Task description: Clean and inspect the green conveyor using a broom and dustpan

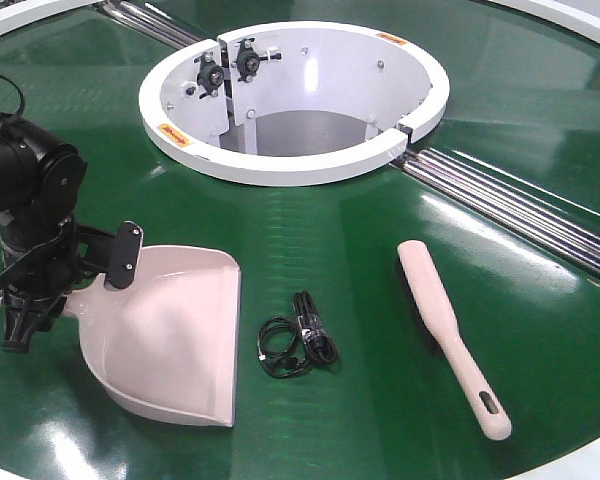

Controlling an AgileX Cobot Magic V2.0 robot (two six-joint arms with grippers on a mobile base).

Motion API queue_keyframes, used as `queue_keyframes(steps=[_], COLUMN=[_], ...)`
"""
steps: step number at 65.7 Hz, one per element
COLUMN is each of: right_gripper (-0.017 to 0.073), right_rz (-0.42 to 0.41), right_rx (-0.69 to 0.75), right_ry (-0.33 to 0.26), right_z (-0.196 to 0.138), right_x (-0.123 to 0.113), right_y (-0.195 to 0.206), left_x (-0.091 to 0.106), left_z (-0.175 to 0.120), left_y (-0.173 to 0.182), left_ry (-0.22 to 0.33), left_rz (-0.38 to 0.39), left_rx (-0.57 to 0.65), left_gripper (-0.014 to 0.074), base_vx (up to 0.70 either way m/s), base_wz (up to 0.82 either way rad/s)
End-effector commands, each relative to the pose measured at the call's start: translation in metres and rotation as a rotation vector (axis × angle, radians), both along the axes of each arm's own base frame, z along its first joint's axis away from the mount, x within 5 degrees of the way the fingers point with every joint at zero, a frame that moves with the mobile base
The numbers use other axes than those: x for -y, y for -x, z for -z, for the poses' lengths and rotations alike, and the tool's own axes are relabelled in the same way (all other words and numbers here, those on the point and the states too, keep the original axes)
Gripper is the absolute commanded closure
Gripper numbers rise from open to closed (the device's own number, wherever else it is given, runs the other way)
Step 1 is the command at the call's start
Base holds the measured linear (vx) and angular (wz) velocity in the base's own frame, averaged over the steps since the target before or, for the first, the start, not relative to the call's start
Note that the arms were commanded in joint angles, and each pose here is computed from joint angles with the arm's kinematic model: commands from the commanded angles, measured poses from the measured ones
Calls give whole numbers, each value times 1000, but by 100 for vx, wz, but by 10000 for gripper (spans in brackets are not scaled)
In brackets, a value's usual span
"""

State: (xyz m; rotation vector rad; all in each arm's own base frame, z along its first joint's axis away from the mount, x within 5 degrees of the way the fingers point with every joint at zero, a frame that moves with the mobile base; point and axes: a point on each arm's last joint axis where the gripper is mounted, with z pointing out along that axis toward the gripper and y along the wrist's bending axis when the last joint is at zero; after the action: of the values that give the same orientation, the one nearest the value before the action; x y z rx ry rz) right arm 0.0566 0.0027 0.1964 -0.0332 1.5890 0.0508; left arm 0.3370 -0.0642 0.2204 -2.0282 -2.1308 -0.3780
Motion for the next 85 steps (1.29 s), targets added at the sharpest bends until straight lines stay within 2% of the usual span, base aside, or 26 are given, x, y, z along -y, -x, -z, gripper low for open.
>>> queue_keyframes(steps=[1,85], right_gripper=[568,568], right_rz=[-7,-7], right_rx=[76,76], right_ry=[4,4], right_z=[-6,-6], right_x=[-1,-1], right_y=[1,1], left_x=[2,1], left_z=[-19,-21], left_y=[3,4], left_ry=[16,13], left_rz=[-19,-16], left_rx=[32,40], left_gripper=[601,599], base_vx=[0,0], base_wz=[0,0])
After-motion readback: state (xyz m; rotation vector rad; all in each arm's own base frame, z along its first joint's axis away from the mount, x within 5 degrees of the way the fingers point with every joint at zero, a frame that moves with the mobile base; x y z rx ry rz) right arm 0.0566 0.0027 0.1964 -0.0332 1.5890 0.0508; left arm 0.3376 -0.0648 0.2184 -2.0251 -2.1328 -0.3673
